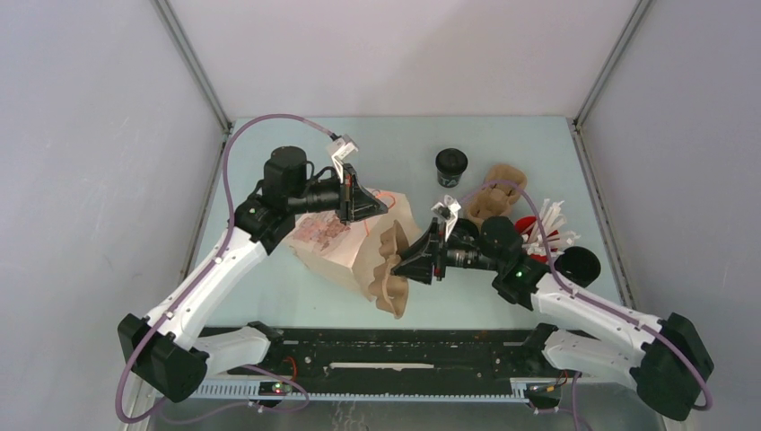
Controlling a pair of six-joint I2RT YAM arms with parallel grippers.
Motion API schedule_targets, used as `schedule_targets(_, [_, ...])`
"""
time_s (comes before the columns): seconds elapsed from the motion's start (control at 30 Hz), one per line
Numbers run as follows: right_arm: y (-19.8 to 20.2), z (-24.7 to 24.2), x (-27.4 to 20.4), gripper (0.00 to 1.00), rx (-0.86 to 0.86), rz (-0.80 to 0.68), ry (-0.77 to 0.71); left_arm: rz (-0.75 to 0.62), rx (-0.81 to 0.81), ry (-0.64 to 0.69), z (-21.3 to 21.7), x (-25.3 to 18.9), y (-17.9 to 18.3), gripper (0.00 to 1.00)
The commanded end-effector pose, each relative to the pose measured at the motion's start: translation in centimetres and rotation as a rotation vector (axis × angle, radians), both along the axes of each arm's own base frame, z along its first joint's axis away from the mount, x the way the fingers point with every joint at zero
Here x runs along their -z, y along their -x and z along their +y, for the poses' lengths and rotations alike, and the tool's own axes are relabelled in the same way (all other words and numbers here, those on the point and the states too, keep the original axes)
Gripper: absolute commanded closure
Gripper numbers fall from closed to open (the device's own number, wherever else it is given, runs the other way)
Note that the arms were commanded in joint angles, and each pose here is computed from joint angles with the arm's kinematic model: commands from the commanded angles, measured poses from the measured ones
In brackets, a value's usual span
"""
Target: Pack the takeout coffee
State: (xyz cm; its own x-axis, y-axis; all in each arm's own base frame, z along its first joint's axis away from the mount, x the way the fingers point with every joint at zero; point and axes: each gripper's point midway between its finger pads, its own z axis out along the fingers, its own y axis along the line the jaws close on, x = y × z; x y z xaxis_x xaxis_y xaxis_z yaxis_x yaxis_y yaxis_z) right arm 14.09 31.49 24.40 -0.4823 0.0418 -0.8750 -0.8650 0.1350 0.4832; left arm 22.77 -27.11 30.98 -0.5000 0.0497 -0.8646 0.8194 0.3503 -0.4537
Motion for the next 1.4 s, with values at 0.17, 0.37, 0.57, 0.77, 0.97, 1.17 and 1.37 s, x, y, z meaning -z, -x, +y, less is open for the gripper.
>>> schedule_targets(0.17, [-5.1, -0.4, -0.9, 0.68, 0.04, -0.11, 0.018, -0.046, 0.038, 0.04, 0.2, -1.2, 1.1, 1.0])
schedule_targets(0.37, [-7.1, 0.5, 0.7, 0.69, 0.076, -0.123, 0.078, -0.058, 0.052, 0.055, 0.1, -1.4, 1.4, 1.0])
schedule_targets(0.57, [-8.9, 2.1, 0.4, 0.69, 0.259, -0.105, 0.094, -0.053, 0.046, 0.052, 0.1, -1.3, 1.2, 1.0])
schedule_targets(0.77, [-9.1, 2.9, 2.0, 0.69, 0.321, -0.233, 0.221, -0.055, 0.044, 0.049, 0.1, -1.2, 1.2, 1.0])
schedule_targets(0.97, [-9.5, 2.1, 2.7, 0.69, 0.294, -0.363, 0.329, -0.057, 0.04, 0.041, 0.2, -1.1, 1.1, 1.0])
schedule_targets(1.17, [-10.3, 2.1, 3.5, 0.69, 0.34, -0.389, 0.377, -0.053, 0.042, 0.038, 0.1, -0.9, 1.0, 1.0])
schedule_targets(1.37, [-11.5, 3.4, 3.4, 0.69, 0.418, -0.422, 0.355, -0.047, 0.054, 0.041, 0.0, -0.8, 1.1, 1.0])
